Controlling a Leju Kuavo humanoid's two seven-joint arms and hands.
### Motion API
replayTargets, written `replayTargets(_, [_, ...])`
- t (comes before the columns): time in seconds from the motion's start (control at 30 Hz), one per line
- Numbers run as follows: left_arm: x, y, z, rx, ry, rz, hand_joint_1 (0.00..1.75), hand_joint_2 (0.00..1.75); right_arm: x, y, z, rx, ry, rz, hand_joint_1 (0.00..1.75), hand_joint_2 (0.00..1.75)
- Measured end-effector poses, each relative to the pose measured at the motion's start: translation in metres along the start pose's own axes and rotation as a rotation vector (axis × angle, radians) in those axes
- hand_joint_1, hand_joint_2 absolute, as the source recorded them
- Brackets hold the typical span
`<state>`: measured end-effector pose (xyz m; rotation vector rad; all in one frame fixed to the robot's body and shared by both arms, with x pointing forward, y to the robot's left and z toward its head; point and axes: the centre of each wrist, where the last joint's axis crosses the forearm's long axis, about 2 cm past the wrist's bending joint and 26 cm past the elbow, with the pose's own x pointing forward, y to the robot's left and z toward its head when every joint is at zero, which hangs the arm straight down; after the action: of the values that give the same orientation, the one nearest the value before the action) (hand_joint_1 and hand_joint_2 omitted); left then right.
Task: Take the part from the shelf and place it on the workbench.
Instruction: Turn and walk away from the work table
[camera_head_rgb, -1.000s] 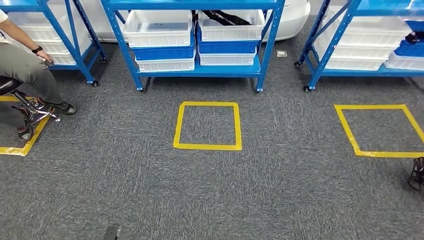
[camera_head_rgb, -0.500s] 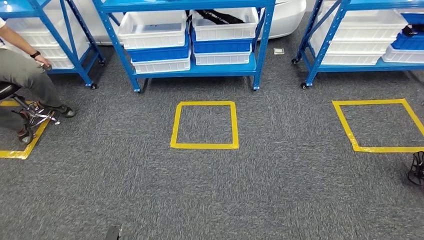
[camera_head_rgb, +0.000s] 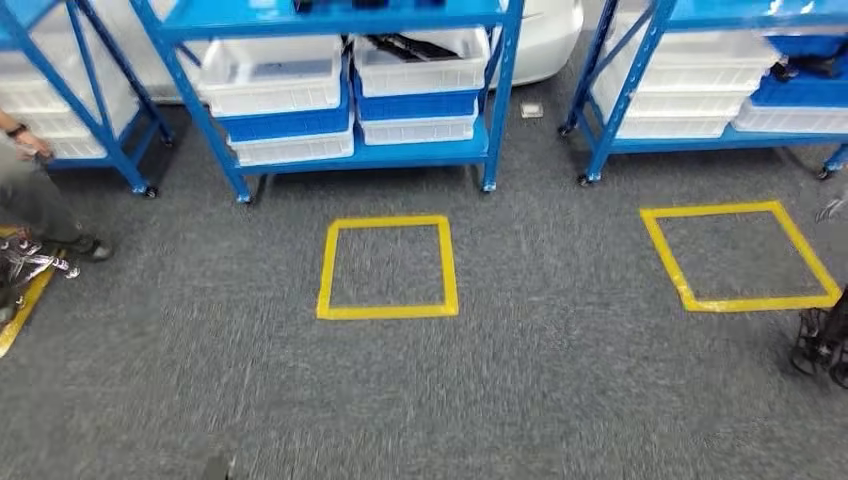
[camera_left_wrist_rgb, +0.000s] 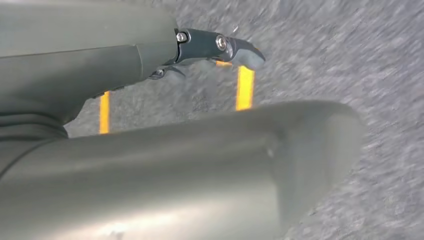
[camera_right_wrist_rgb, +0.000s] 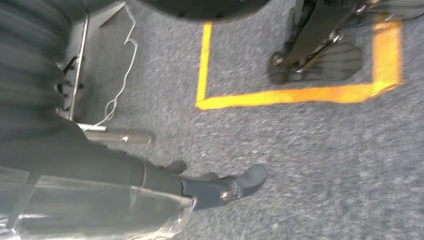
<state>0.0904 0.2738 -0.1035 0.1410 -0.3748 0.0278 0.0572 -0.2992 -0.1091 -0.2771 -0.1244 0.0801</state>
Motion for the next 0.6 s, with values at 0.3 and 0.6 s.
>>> replayTargets(0.3, [-0.002, -0.0055, 0.0014, -0.011, 0.006, -0.005, 0.0, 0.0, -0.0043, -0.0049, -0.0014, -0.01, 0.009, -0.002, 0.0, 1.75])
replayTargets(0.6, [0.0006, -0.0056, 0.0009, -0.011, 0.002, -0.005, 0.0, 0.0, -0.0039, -0.004, -0.0011, -0.008, 0.009, -0.004, 0.0, 1.75])
